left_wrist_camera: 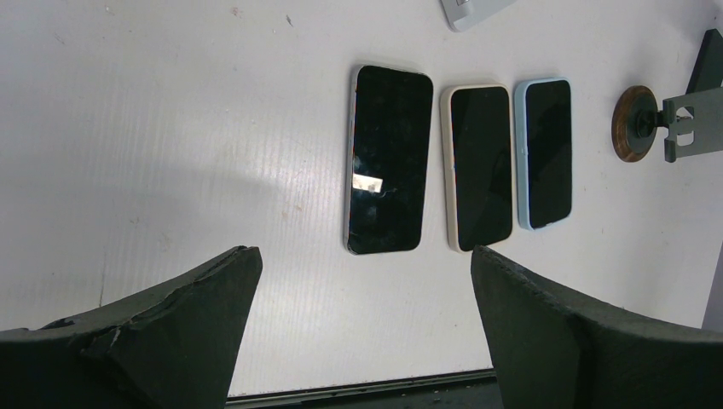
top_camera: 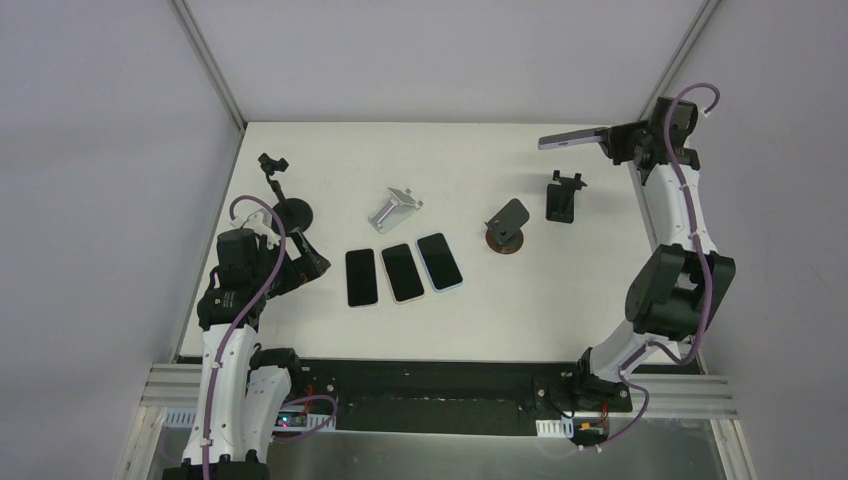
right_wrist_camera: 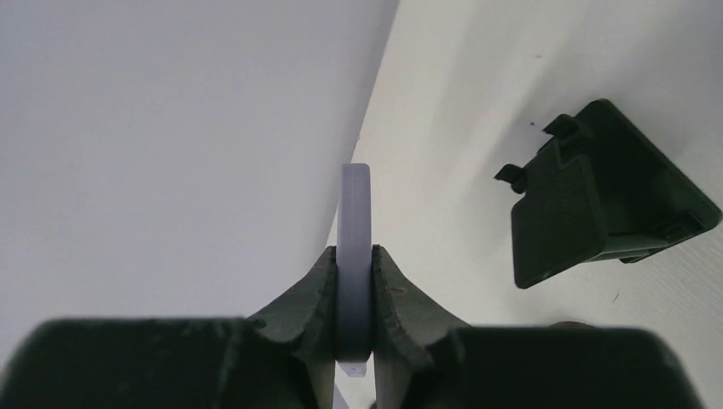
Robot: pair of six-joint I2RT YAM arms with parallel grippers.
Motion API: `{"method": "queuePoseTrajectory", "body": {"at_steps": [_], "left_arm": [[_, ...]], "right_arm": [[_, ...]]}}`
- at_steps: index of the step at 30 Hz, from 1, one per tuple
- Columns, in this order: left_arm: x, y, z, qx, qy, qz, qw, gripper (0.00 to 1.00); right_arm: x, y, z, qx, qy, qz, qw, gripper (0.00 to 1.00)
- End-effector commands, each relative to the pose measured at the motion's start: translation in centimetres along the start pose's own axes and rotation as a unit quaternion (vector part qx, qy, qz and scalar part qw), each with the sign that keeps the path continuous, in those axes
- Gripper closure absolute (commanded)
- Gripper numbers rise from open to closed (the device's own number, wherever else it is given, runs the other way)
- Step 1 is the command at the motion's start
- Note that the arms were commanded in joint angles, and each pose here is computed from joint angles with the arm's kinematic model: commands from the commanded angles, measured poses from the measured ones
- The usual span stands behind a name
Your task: Remove the phone from the phone stand
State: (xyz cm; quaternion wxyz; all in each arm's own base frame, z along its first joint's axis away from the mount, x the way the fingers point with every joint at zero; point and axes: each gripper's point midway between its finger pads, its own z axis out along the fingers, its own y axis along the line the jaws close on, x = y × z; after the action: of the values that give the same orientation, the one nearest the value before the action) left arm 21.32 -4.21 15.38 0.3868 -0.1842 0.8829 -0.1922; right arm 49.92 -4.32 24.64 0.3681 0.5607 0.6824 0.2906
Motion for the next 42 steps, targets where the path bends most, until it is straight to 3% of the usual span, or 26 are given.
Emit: {"method": "queuePoseTrajectory", "body": {"at_steps": [1, 4, 8, 12, 16, 21, 26, 32, 42], "left_arm": [[-0.7, -0.3, -0.2, 0.004, -0.009, -0.007, 1.000, 0.00], [-0.7, -0.3, -0.2, 0.004, -0.009, -0.008, 1.000, 0.00], [-0.7, -0.3, -0.2, 0.004, -0.007, -0.008, 1.000, 0.00], [-0.6, -0.3, -0.2, 0.003, -0.007, -0.008, 1.000, 0.00], [-0.6, -0.3, -0.2, 0.003, -0.007, -0.009, 1.000, 0.00], [-0.6, -0.2, -0.1, 0.002, -0.005, -0.010, 1.000, 0.00], [-0.6, -0.2, -0.1, 0.002, -0.005, -0.010, 1.000, 0.00], [-0.5, -0.2, 0.0, 0.001, -0.002, -0.011, 1.000, 0.00], [-0.6, -0.2, 0.0, 0.002, -0.002, -0.011, 1.000, 0.00]], "right_arm": [[4.0, 8.9, -7.0, -0.160, 0.008, -0.139, 0.977, 1.00], [8.8, 9.5, -9.7, -0.201, 0.024, -0.272, 0.941, 1.00], [16.0, 8.2, -12.7, -0.253, 0.064, -0.426, 0.866, 1.00], [21.8, 5.5, -14.7, -0.297, 0.113, -0.521, 0.792, 1.00], [25.2, 1.9, -14.3, -0.291, 0.132, -0.591, 0.741, 1.00], [26.9, -0.5, -12.0, -0.270, 0.113, -0.637, 0.713, 1.00], [27.8, -1.0, -9.7, -0.268, 0.086, -0.637, 0.717, 1.00], [28.5, -2.4, -7.4, -0.247, 0.081, -0.668, 0.698, 1.00], [25.8, -5.5, -4.2, -0.151, 0.050, -0.735, 0.659, 1.00]]}}
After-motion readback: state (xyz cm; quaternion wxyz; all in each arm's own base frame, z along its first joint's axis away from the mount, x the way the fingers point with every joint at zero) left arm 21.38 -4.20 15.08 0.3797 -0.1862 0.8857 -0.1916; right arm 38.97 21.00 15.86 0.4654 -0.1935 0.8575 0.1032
